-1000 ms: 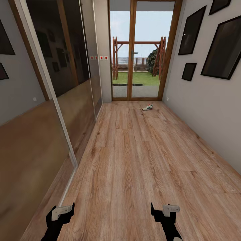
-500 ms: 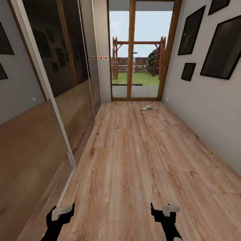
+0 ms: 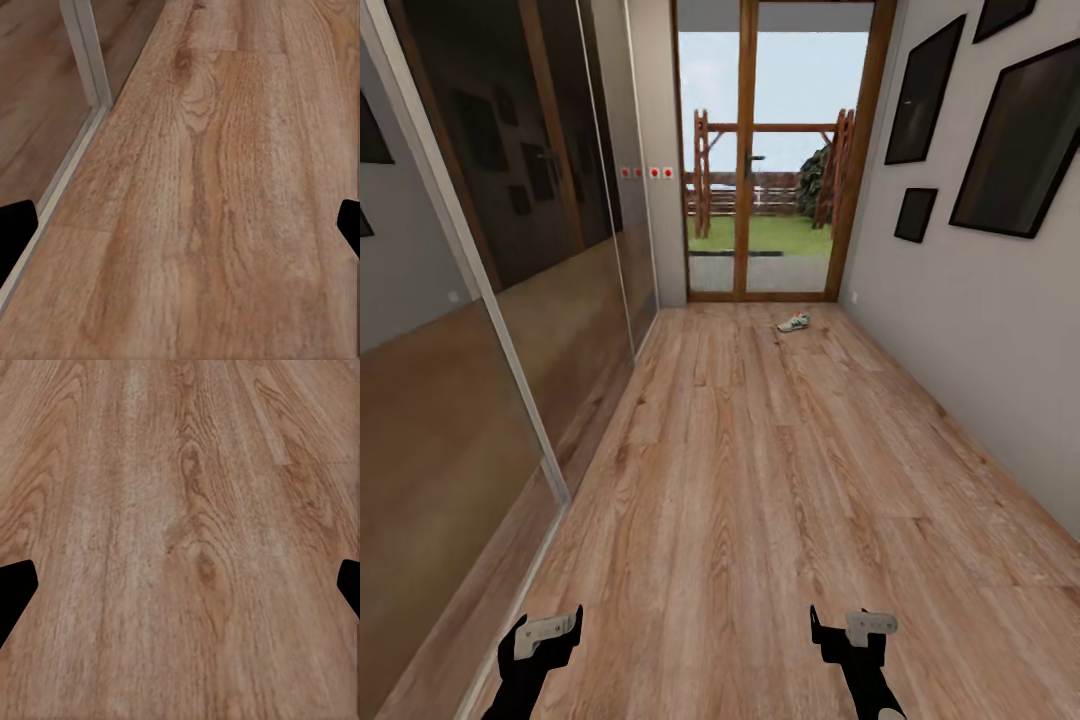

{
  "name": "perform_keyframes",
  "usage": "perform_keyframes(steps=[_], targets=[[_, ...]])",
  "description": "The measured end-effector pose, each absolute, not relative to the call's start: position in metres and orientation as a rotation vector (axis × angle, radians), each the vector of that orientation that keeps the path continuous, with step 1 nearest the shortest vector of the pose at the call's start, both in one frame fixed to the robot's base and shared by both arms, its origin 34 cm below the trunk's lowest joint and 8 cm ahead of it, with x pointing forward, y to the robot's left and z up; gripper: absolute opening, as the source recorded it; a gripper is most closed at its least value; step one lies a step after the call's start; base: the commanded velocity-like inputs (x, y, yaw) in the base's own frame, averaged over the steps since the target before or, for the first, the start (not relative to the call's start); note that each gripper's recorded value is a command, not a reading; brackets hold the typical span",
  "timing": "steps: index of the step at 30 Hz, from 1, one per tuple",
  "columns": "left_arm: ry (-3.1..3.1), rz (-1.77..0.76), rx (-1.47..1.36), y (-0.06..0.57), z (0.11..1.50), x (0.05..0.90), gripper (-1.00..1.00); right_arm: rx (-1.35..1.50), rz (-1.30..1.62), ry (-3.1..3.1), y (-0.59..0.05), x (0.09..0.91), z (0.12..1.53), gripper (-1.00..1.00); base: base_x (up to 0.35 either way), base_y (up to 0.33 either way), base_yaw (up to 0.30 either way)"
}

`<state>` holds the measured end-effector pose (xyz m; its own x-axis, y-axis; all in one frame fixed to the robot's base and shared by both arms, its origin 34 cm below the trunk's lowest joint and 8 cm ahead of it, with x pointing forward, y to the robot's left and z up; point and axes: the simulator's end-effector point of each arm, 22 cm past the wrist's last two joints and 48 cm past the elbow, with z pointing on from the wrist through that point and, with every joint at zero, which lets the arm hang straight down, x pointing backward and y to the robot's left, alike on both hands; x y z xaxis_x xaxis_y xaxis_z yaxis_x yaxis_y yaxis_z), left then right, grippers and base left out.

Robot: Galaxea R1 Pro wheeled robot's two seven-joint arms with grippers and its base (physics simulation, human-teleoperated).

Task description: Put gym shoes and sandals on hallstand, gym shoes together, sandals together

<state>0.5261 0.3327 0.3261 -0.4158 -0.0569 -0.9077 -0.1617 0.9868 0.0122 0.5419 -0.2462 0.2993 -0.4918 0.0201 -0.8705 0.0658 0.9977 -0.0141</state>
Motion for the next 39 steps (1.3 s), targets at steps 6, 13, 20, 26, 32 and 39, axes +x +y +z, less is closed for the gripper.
perform_keyframes(steps=[6, 13, 20, 26, 32, 39], targets=[[1.999, 0.116, -0.155, 0.3327, 0.3261, 0.5262, 1.0, 0.06, -0.055, 2.085, -0.2462, 0.5418, 0.2992, 1.0, 0.018, -0.051, 0.0], [1.999, 0.116, -0.155, 0.3328, 0.3262, 0.5262, 1.0, 0.06, -0.055, 2.085, -0.2462, 0.5417, 0.2991, 1.0, 0.008, -0.022, 0.0], [1.999, 0.117, -0.156, 0.3331, 0.3263, 0.5262, 1.0, 0.06, -0.055, 2.086, -0.2462, 0.5417, 0.299, 1.0, 0.004, -0.009, 0.0], [1.999, 0.116, -0.157, 0.3333, 0.3262, 0.5261, 1.0, 0.06, -0.055, 2.086, -0.2463, 0.5416, 0.299, 1.0, 0.078, -0.004, 0.0], [1.999, 0.116, -0.157, 0.3332, 0.3262, 0.5263, 1.0, 0.06, -0.055, 2.086, -0.2464, 0.5416, 0.2989, 1.0, 0.203, -0.002, -0.003], [1.999, 0.117, -0.158, 0.3335, 0.3263, 0.5263, 1.0, 0.059, -0.056, 2.087, -0.2469, 0.5415, 0.2988, 1.0, 0.272, -0.001, -0.113]])
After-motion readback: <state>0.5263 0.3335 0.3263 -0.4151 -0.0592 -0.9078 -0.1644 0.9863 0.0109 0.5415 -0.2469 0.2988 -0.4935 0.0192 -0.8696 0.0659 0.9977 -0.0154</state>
